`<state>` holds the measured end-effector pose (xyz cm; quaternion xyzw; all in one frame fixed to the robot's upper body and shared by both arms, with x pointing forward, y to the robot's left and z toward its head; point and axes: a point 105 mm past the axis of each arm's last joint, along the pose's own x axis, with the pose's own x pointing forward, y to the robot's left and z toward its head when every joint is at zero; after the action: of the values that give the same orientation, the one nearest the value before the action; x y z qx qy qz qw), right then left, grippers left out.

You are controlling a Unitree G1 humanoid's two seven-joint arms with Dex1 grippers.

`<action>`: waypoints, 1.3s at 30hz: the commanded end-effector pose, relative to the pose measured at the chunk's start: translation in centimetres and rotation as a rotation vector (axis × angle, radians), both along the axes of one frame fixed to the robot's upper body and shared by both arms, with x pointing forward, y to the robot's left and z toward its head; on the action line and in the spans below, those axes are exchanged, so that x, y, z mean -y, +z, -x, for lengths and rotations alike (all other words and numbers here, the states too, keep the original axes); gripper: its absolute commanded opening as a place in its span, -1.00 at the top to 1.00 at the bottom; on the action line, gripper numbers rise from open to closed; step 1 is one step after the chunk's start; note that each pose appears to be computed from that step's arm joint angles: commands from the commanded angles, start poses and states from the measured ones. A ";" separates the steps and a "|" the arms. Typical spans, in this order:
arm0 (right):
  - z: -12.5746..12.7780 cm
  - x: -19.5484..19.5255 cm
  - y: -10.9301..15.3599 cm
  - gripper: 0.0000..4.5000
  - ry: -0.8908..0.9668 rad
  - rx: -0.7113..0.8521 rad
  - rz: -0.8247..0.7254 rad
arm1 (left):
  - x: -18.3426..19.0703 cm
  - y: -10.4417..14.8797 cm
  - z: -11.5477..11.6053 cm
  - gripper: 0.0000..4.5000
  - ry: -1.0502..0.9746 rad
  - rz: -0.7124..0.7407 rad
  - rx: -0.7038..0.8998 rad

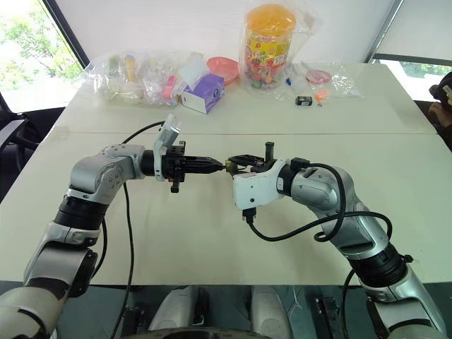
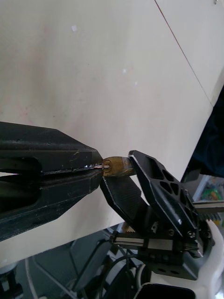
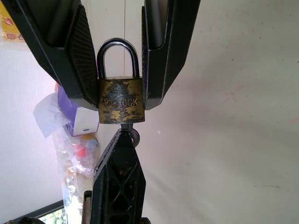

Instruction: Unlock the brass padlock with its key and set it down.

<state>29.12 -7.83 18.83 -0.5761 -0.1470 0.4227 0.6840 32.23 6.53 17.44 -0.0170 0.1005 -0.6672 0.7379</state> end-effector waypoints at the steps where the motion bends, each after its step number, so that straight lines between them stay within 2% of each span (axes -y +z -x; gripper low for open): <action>1: 0.8 -0.8 1.7 0.68 0.027 0.001 -0.090 | 0.4 0.5 0.6 0.97 -0.033 -0.043 0.134; 6: 1.0 -1.2 2.1 0.68 0.029 -0.053 -0.146 | 0.6 0.8 0.7 0.97 -0.033 -0.047 0.209; 12: 1.1 -1.1 1.9 0.68 0.028 -0.080 -0.139 | 0.8 1.6 -0.1 0.97 0.017 -0.024 0.299; 16: 1.3 -1.1 1.3 0.68 0.030 -0.124 -0.135 | 1.0 1.6 0.1 0.97 -0.005 -0.060 0.441; 23: 1.6 -0.8 0.0 0.68 0.021 -0.236 -0.138 | 1.7 0.6 1.7 0.97 -0.157 -0.169 0.723; 26: 1.5 -0.8 -0.2 0.68 0.020 -0.232 -0.130 | 1.8 0.4 1.9 0.97 -0.178 -0.185 0.754; 29: 1.3 -0.8 0.1 0.68 0.017 -0.205 -0.126 | 1.3 0.2 1.4 0.97 -0.133 -0.169 0.640; 33: 0.6 -0.3 0.5 0.68 0.001 -0.097 -0.055 | 0.7 0.8 0.9 0.97 -0.057 -0.078 0.305; 35: 0.3 -0.1 0.5 0.68 -0.002 -0.056 -0.024 | 0.6 0.9 0.9 0.97 -0.031 -0.047 0.190; 37: 0.1 0.0 0.5 0.68 0.000 -0.032 -0.006 | 0.7 2.0 0.8 0.97 0.007 0.070 -0.020; 39: 0.0 0.1 0.5 0.68 0.001 -0.008 0.006 | 0.3 1.9 1.1 0.74 0.011 0.127 -0.198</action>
<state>29.12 -7.99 18.53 -0.5610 -0.1226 0.4391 0.6910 31.75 6.01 17.88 -0.0815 0.1227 -0.6550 0.7412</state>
